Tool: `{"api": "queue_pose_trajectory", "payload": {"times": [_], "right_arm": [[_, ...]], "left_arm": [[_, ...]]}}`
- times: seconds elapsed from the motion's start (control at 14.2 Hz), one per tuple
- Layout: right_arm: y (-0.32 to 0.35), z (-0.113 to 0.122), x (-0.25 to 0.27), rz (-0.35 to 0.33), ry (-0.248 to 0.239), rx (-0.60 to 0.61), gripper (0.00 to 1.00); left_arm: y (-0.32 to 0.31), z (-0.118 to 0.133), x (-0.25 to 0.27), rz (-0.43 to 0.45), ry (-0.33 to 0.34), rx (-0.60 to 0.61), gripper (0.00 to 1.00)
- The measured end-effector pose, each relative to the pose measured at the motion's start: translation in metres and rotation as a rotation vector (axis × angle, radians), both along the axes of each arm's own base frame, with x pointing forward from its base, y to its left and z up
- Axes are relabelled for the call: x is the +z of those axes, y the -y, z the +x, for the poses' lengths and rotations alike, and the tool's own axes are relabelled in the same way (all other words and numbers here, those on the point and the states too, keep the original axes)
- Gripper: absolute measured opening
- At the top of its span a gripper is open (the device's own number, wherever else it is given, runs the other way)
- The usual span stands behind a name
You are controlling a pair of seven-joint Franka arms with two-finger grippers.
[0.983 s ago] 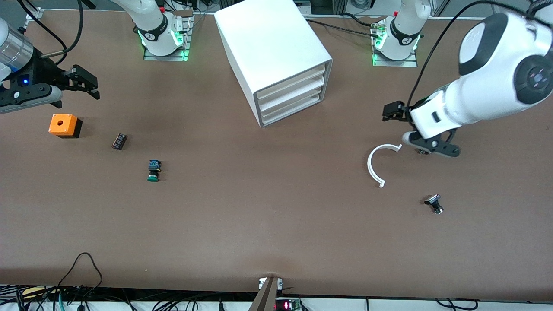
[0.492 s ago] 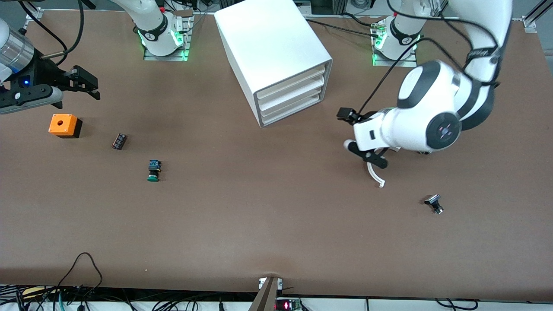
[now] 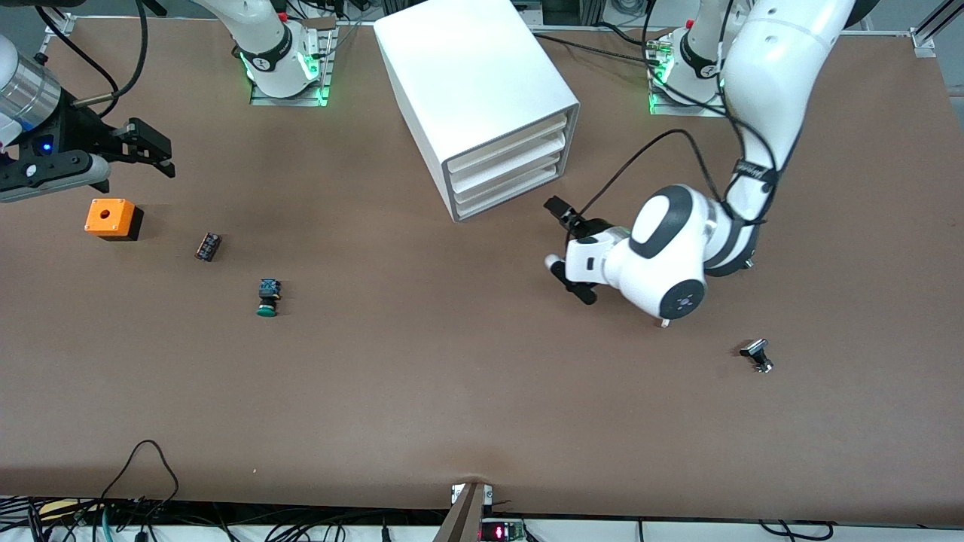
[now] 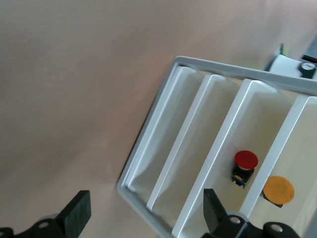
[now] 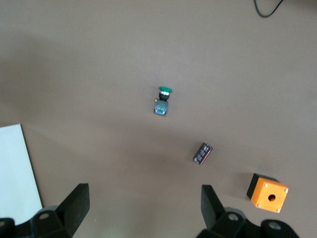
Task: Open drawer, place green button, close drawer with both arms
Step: 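Grasp the drawer with the left gripper while the right gripper reaches the button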
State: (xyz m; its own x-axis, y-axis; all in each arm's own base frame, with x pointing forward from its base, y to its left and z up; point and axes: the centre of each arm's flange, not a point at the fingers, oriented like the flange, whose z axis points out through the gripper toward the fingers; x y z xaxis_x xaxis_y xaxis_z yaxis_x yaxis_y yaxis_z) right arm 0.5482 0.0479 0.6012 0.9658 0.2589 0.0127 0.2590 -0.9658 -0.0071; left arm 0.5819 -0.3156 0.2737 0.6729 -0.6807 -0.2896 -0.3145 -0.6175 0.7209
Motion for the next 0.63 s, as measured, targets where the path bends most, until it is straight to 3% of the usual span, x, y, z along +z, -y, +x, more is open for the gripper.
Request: {"api": "queue_pose_trajectory", "payload": {"times": [0.21, 0.63], "right_arm": [[-0.001, 0.009, -0.008, -0.001, 0.013, 0.000, 1.00], [-0.004, 0.023, -0.042, -0.014, -0.045, -0.001, 1.00]], "left_arm": [[0.009, -0.004, -0.037, -0.097, -0.038, -0.020, 1.00], [0.037, -0.026, -0.094, -0.226, -0.092, -0.065, 1.00]]}}
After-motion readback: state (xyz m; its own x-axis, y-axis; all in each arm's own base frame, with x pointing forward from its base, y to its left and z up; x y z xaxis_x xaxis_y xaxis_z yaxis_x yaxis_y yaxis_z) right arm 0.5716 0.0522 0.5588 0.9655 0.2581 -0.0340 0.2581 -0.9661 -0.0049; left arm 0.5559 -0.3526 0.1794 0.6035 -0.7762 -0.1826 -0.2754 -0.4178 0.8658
